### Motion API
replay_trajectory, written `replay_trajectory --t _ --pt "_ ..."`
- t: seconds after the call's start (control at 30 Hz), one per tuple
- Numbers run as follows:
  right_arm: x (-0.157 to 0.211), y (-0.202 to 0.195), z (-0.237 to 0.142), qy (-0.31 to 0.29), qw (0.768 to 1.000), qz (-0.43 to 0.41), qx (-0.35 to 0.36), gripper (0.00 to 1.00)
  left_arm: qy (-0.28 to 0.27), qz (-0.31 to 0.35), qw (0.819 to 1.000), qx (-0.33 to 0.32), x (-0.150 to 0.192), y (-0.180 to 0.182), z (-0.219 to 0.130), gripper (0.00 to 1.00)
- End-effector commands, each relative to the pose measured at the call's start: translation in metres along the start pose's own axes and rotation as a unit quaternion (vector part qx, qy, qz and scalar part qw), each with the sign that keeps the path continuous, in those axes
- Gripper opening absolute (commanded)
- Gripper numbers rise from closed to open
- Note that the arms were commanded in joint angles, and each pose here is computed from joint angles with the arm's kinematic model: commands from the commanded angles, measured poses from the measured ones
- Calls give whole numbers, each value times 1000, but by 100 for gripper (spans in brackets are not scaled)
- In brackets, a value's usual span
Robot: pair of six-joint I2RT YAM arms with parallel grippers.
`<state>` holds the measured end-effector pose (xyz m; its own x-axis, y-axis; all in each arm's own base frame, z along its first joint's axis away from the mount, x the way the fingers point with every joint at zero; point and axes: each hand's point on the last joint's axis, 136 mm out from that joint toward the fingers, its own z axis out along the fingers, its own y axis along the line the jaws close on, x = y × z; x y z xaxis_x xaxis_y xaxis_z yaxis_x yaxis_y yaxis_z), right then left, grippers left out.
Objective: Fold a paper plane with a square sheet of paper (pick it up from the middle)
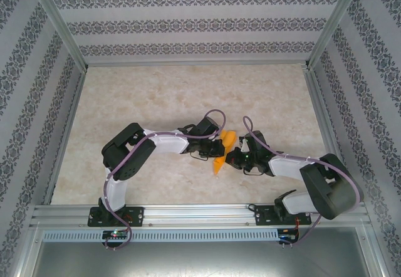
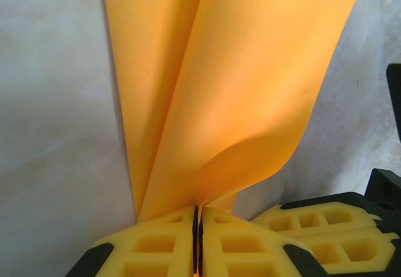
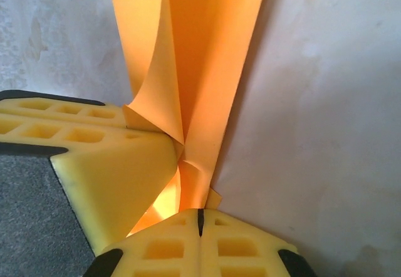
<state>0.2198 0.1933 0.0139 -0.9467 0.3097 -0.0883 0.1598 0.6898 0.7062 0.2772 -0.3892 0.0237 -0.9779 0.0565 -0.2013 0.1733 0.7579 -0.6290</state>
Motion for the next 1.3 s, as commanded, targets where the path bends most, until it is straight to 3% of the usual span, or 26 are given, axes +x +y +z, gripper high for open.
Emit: replay_trajectory --t 0.0,0.43,0.77,1.07,1.17,1.27 --pt "4 -18 3 7 999 10 30 2 -16 6 1000 20 -11 -16 -2 13" --pt "-5 -9 3 7 1000 7 18 2 -61 61 996 6 -29 -40 -49 39" --pt "-8 7 -4 1 1000 3 -5 3 -52 102 988 -99 -20 -7 -75 49" --pt "-8 18 -11 -4 1000 -3 -25 8 -37 67 995 -58 3 4 -62 50" --pt "-9 26 -20 -12 999 -8 -29 17 -40 53 997 -40 6 6 -58 47" --pt "-11 34 -27 -17 999 -14 -32 27 -42 45 998 -19 5 3 -53 37"
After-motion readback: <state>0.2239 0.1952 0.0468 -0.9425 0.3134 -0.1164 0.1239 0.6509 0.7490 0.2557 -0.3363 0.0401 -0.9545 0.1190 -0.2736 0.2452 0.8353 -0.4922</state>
